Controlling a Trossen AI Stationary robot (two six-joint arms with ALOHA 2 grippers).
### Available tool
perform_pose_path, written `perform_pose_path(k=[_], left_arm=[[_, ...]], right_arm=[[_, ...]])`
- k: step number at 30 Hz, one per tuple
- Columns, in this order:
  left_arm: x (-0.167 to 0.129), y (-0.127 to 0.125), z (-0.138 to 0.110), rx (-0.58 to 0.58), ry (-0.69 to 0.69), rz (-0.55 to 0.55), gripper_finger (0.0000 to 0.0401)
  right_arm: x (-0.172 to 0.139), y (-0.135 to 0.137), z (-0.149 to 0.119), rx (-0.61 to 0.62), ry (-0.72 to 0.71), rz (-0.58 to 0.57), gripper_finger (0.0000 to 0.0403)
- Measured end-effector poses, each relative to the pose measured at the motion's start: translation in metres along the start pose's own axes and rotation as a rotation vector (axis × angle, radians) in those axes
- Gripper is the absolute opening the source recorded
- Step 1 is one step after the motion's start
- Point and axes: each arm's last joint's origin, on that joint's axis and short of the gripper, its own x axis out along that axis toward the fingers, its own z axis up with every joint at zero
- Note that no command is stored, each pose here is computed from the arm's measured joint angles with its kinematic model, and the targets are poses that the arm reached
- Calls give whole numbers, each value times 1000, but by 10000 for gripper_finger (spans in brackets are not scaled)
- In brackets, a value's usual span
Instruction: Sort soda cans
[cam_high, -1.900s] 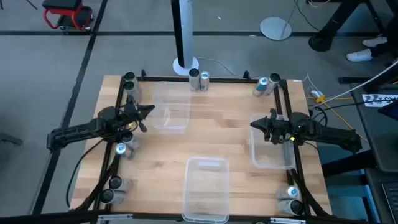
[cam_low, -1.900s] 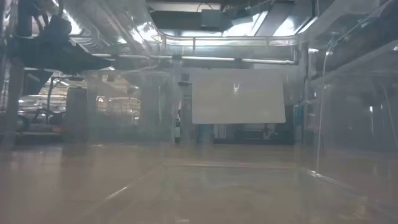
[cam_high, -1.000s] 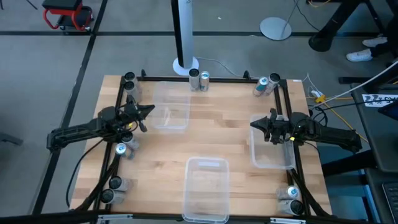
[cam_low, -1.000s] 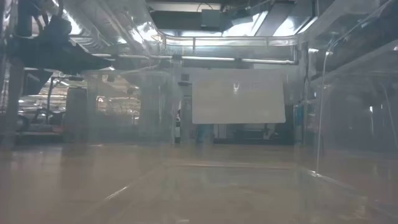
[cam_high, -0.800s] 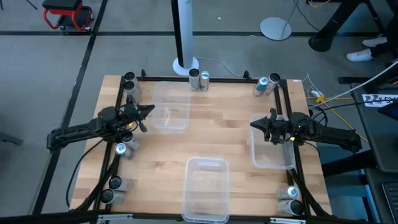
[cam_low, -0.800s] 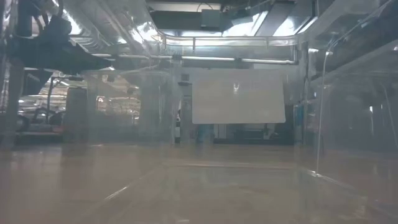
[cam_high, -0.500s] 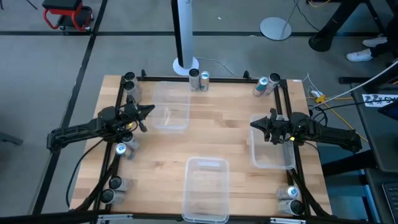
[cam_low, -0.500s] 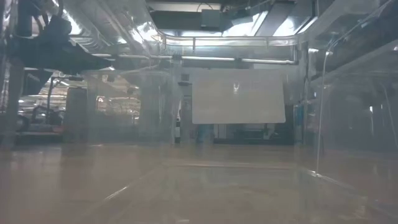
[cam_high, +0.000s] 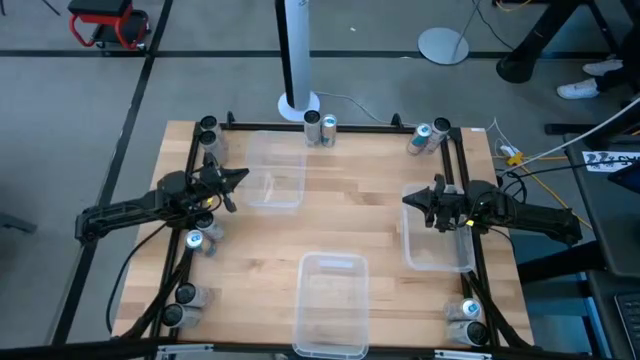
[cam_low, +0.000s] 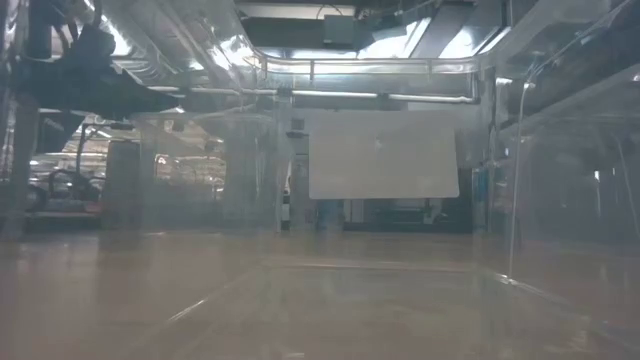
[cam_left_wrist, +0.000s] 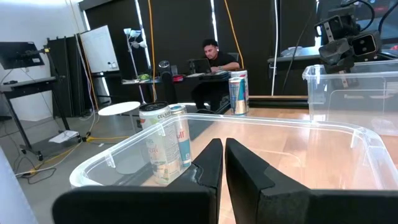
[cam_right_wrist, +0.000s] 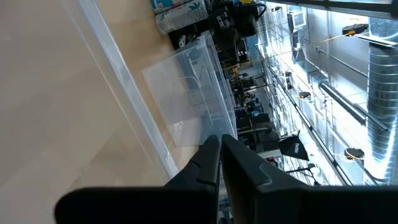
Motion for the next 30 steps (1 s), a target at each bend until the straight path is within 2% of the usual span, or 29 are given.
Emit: perform_pose_path(k=[5, 10, 14, 17, 21, 25, 30], left_arm=[[0, 0, 0, 0, 0, 0, 13], [0, 0, 0, 0, 0, 0, 13], [0, 0, 0, 0, 0, 0, 13], [0, 0, 0, 0, 0, 0, 13], [0, 0, 0, 0, 0, 0, 13], [0, 0, 0, 2, 0, 0, 13], [0, 1, 3, 86, -29, 7, 13]], right_arm=[[0, 0, 0, -27, 0, 0, 19], [0, 0, 0, -248, 17, -3, 19], [0, -1, -3, -423, 94, -9, 19], [0, -1, -4, -472, 136, -10, 19], [0, -1, -4, -449, 132, -11, 19], [0, -6, -1, -336, 82, -71, 19], [-1, -14, 1, -158, 72, -161, 19]])
